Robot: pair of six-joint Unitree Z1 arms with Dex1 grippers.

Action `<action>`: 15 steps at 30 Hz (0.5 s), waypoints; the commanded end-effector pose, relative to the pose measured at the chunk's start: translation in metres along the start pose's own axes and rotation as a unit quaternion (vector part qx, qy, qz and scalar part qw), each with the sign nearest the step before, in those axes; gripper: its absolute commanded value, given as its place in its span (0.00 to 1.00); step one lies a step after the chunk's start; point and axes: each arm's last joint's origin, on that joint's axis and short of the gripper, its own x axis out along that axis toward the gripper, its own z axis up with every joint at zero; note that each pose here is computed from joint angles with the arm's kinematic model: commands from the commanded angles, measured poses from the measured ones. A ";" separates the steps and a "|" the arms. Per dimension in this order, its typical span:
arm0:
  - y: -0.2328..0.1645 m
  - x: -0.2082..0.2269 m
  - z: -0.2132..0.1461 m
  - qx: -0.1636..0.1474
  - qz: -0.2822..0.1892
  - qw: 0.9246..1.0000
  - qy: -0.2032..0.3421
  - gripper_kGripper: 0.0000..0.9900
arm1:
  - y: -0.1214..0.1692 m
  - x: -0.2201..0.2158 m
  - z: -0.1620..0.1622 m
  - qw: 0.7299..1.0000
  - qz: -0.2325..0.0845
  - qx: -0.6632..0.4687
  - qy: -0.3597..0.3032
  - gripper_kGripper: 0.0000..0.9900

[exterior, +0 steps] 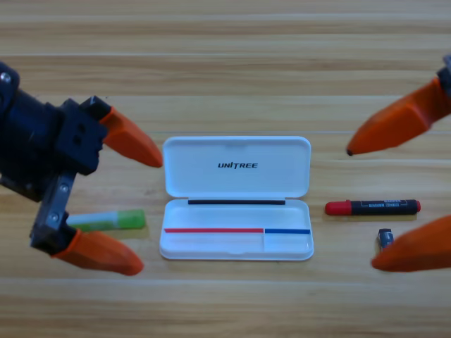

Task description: Clean up eraser and pencils

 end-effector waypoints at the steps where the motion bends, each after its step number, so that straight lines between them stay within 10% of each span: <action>1: -0.003 0.006 0.000 0.000 -0.003 1.000 0.025 1.00 | 0.001 0.025 -0.001 0.999 0.036 0.006 0.028 0.99; 15: -0.002 0.002 -0.001 0.004 0.013 0.999 0.036 1.00 | 0.013 0.000 -0.018 0.995 -0.020 0.075 0.061 1.00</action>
